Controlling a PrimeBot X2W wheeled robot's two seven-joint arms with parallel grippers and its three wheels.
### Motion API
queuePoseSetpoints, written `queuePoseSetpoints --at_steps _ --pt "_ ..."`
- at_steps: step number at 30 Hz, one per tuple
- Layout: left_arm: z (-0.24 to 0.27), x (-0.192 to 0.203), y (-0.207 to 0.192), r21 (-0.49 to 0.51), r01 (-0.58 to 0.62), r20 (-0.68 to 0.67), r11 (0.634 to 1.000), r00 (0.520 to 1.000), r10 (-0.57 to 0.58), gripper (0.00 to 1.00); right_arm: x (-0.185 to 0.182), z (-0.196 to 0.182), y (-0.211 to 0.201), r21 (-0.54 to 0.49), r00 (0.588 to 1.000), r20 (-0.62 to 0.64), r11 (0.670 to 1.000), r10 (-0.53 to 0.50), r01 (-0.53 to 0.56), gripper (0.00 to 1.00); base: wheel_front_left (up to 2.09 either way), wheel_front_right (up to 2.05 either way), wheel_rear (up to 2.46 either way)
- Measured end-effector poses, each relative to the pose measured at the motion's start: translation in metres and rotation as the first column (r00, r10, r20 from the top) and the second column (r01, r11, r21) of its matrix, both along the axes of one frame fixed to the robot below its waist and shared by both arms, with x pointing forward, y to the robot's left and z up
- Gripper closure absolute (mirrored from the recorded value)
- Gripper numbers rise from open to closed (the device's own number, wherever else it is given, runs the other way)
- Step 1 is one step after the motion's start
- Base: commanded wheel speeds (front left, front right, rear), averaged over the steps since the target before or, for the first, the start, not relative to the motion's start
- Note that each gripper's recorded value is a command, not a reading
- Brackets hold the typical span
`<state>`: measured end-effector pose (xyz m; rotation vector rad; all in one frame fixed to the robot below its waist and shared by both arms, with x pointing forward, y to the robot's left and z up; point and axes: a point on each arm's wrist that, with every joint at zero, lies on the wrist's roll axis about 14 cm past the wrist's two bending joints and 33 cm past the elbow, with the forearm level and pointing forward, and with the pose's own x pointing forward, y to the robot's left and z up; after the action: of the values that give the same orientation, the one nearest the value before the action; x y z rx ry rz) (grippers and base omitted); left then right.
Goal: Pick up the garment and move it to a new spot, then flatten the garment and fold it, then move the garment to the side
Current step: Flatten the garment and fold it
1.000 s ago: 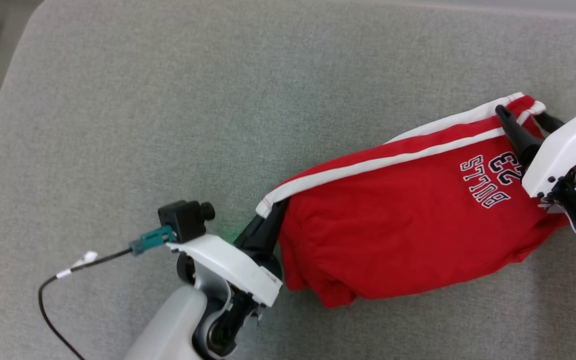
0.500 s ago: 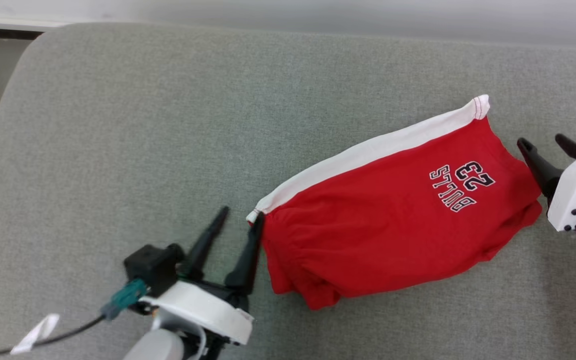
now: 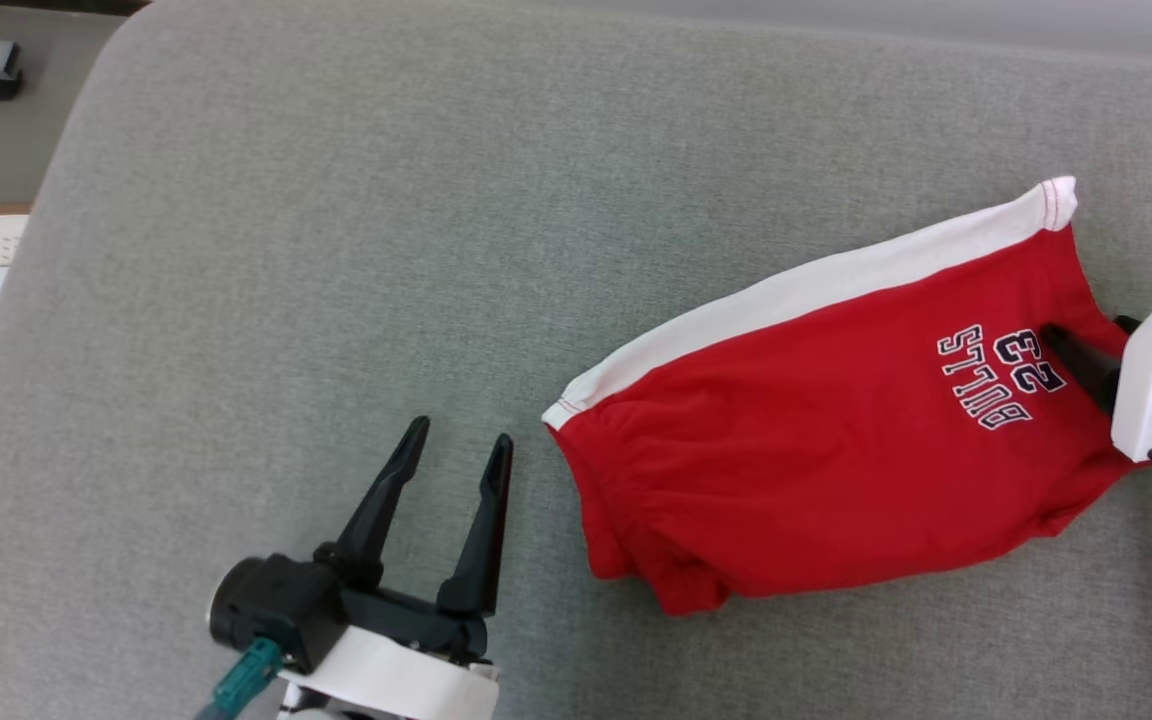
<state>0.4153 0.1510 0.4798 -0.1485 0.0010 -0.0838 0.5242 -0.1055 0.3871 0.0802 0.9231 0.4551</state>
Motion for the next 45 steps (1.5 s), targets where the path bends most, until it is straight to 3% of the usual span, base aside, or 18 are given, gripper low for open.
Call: queuePoseSetpoints --at_steps 5,7,13,20,27,31,39,45 --pt "-0.006 -0.01 0.007 -0.011 -0.032 -0.019 0.999 0.999 0.031 0.0 -0.013 -0.002 0.028 0.021 0.993 -0.071 0.995 0.098 -0.097 0.02 0.0 0.0 0.0" --pt "-0.006 -0.013 0.007 -0.018 -0.036 -0.02 0.999 0.999 0.036 0.0 -0.018 0.0 0.036 0.028 0.989 -0.078 0.991 0.129 -0.127 1.0 0.0 0.0 0.0" --pt "-0.008 -0.021 0.007 -0.019 -0.03 -0.025 0.999 0.999 0.029 0.0 -0.028 0.005 0.04 0.096 0.991 -0.082 0.99 0.11 -0.103 1.0 0.0 0.0 0.0" --pt "-0.014 -0.035 0.0 -0.006 0.018 -0.041 1.0 0.999 -0.018 0.0 -0.049 0.013 -0.019 0.144 0.992 -0.063 0.983 -0.108 0.116 1.0 0.0 0.0 0.0" --pt "-0.01 -0.042 -0.017 -0.014 0.083 -0.026 0.996 0.996 -0.083 0.0 -0.065 0.037 -0.095 0.177 0.932 0.034 0.92 -0.36 0.349 1.0 0.0 0.0 0.0" --pt "-0.006 -0.043 -0.024 -0.017 0.105 -0.014 0.994 0.994 -0.105 0.0 -0.066 0.057 -0.11 0.225 0.896 0.088 0.885 -0.435 0.407 1.0 0.0 0.0 0.0" --pt "-0.006 -0.047 -0.029 -0.028 0.117 -0.014 0.993 0.993 -0.118 0.0 -0.063 0.089 -0.075 0.219 0.927 0.153 0.926 -0.343 0.307 1.0 0.0 0.0 0.0" --pt "-0.009 -0.049 -0.03 -0.036 0.115 -0.023 0.993 0.993 -0.116 0.0 -0.072 0.09 -0.001 0.195 0.98 0.119 0.972 -0.158 0.133 1.0 0.0 0.0 0.0"
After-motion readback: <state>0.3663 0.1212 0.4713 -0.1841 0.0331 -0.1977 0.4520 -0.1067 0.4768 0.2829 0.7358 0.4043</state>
